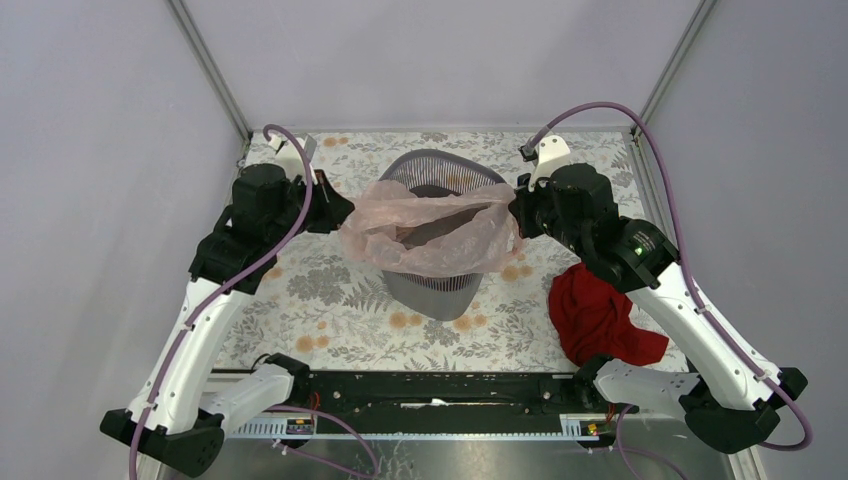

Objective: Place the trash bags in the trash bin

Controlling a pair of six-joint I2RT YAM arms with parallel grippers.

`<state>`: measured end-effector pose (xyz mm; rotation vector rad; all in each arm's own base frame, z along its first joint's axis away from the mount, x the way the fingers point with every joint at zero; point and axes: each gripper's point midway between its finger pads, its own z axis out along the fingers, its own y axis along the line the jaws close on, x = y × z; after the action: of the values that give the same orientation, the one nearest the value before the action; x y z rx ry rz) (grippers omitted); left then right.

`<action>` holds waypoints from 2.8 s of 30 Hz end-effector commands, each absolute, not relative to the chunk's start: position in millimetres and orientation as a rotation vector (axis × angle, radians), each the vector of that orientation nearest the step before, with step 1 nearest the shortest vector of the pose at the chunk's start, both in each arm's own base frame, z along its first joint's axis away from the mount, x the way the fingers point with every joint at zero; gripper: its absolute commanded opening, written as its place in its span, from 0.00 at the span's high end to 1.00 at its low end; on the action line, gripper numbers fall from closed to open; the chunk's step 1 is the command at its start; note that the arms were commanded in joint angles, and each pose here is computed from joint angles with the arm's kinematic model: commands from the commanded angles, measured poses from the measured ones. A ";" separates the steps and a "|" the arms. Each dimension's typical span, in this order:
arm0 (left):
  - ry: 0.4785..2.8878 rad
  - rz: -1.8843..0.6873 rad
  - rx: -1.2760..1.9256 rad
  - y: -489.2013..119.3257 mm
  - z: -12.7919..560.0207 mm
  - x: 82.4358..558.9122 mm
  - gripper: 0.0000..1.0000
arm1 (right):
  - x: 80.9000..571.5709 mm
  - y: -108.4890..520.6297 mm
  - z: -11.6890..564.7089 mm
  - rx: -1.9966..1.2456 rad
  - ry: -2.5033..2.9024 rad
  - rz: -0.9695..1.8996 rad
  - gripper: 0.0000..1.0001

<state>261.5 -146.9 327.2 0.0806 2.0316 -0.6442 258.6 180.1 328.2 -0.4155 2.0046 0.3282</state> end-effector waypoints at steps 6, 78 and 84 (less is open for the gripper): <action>1.962 -0.703 0.103 -154.3 351.2 262.5 0.47 | 257.2 179.4 337.7 -0.398 1.975 0.354 1.00; 1.880 -0.783 -0.025 -206.9 356.5 460.6 1.00 | 383.1 146.4 287.9 -0.064 2.054 0.329 0.91; 1.978 -0.836 -0.086 -218.0 317.5 489.3 1.00 | 394.3 144.1 269.3 -0.050 2.094 0.354 0.91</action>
<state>467.5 -210.9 315.3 -0.0476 1.9962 -0.7702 381.6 144.7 272.7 -0.0715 2.1063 0.3160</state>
